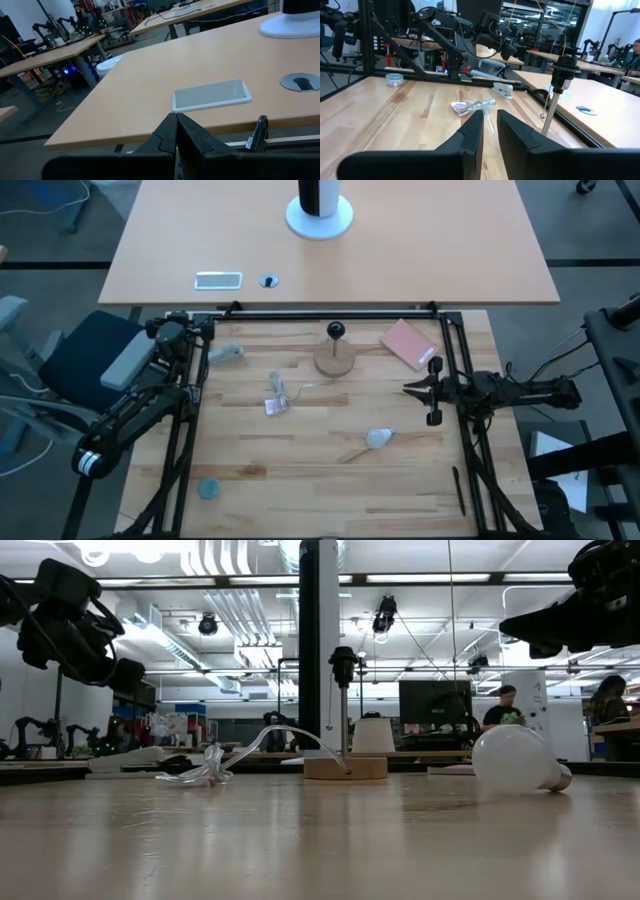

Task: Screw lightbulb
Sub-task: Return to Home Position

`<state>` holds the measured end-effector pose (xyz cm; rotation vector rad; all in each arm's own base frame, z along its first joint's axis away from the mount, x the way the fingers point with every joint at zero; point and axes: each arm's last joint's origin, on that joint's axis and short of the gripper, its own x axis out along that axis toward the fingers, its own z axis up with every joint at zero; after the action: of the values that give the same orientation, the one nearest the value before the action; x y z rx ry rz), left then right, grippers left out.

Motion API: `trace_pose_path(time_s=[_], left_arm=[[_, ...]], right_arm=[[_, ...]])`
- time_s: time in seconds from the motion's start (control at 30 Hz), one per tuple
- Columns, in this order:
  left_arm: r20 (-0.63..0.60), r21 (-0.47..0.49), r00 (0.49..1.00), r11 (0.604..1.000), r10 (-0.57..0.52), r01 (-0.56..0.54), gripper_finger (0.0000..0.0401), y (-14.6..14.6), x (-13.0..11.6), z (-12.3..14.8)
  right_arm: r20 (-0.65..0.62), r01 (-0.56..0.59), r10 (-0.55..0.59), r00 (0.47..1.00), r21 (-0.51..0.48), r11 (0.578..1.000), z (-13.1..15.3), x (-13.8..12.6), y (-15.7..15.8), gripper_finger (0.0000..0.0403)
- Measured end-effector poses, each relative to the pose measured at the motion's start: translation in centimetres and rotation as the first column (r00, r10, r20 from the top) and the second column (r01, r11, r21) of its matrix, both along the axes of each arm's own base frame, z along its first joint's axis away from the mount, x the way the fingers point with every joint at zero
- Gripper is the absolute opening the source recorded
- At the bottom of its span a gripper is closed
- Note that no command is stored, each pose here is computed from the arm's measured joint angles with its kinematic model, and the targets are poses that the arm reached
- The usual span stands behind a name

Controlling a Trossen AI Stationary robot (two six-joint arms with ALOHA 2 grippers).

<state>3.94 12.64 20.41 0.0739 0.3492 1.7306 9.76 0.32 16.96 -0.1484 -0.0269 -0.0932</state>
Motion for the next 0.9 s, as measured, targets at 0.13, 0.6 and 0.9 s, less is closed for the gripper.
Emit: trace_pose_path(time_s=[0.13,0.6,0.9], left_arm=[[0.000,0.000,1.000,1.000,0.000,0.000,0.0000,0.00,0.00,0.00],[0.000,0.000,1.000,1.000,0.000,0.000,0.0000,0.00,0.00,0.00],[0.000,0.000,1.000,1.000,0.000,0.000,0.0000,0.00,0.00,0.00]], right_arm=[[0.000,0.000,0.000,1.000,-0.004,1.000,0.00,0.00,0.00,0.0057],[-0.001,0.000,0.000,1.000,-0.012,1.000,0.00,0.00,0.00,0.0039],[-0.001,0.001,-0.001,1.000,-0.011,1.000,0.00,0.00,0.00,0.0055]])
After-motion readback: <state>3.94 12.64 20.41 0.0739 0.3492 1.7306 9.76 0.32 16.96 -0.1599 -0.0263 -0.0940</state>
